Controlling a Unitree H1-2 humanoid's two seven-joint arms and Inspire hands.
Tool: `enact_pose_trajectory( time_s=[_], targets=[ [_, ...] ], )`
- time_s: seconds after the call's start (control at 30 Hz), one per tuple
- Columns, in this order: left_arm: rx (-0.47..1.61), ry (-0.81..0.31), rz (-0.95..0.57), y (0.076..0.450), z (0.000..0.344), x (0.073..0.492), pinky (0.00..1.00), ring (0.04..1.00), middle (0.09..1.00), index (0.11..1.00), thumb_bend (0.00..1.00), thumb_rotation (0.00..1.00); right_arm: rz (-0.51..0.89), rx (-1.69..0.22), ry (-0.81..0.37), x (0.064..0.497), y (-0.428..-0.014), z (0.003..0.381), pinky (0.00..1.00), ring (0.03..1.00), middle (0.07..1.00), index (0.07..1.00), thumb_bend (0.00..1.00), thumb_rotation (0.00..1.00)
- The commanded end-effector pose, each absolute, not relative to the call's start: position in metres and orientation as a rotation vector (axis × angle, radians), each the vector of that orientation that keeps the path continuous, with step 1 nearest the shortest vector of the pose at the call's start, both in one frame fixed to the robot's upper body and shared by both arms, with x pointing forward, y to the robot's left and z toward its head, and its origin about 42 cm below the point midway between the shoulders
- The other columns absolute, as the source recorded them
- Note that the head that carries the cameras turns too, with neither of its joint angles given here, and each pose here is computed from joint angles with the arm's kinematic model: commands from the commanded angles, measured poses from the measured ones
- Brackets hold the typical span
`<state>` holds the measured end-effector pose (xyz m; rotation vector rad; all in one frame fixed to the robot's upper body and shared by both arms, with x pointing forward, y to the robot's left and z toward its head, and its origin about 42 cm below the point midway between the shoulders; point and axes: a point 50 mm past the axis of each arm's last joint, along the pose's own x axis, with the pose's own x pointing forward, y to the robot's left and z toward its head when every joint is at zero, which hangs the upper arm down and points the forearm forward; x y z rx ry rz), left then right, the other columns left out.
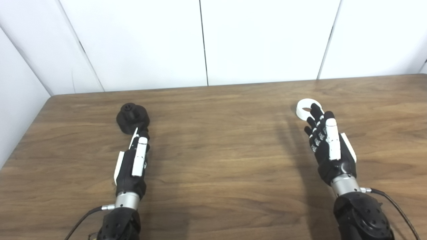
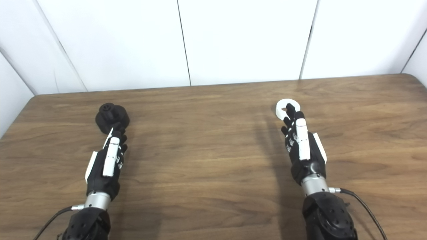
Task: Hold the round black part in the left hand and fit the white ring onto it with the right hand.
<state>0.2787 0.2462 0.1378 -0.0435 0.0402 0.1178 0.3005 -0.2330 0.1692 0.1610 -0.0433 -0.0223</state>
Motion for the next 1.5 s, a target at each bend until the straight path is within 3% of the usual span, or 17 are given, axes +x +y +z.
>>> enact_pose_trajectory(
  time_s=[0.0,0.43,0.6,0.73,0.93,1.03,1.17,1.47],
  targets=[
    [-0.018,-0.039,0.119,0.247,0.157,0.284,1.00,1.000,1.000,1.000,0.54,0.87,0.002,0.171,-0.121,0.309,-0.228,0.188,1.00,1.000,0.997,0.953,0.45,1.00],
    [0.002,-0.041,0.114,0.248,0.157,0.283,1.00,1.000,1.000,1.000,0.56,0.87,0.013,0.165,-0.127,0.310,-0.229,0.188,1.00,1.000,1.000,0.962,0.46,1.00],
    [0.077,-0.041,0.115,0.256,0.158,0.283,1.00,1.000,1.000,1.000,0.59,0.81,0.016,0.154,-0.127,0.311,-0.229,0.188,1.00,1.000,1.000,0.965,0.47,1.00],
    [0.216,-0.046,0.149,0.274,0.164,0.281,1.00,1.000,1.000,1.000,0.59,0.69,0.016,0.165,-0.131,0.313,-0.230,0.188,1.00,1.000,1.000,0.965,0.47,1.00],
    [0.364,-0.041,0.195,0.306,0.184,0.282,1.00,1.000,1.000,1.000,0.70,0.53,0.021,0.176,-0.131,0.314,-0.230,0.188,1.00,1.000,1.000,0.969,0.46,1.00],
    [0.503,-0.053,0.229,0.320,0.199,0.286,0.92,0.965,0.988,1.000,0.78,0.51,0.020,0.174,-0.130,0.316,-0.231,0.187,1.00,1.000,1.000,0.969,0.46,1.00],
    [0.605,-0.050,0.260,0.333,0.216,0.296,0.94,0.984,0.996,1.000,0.85,0.48,0.025,0.166,-0.130,0.318,-0.231,0.186,1.00,1.000,1.000,0.967,0.47,1.00],
    [0.753,-0.049,0.273,0.360,0.237,0.333,0.86,0.947,0.970,0.995,0.89,0.42,0.021,0.169,-0.127,0.319,-0.231,0.187,1.00,1.000,1.000,0.969,0.45,1.00]
  ],
)
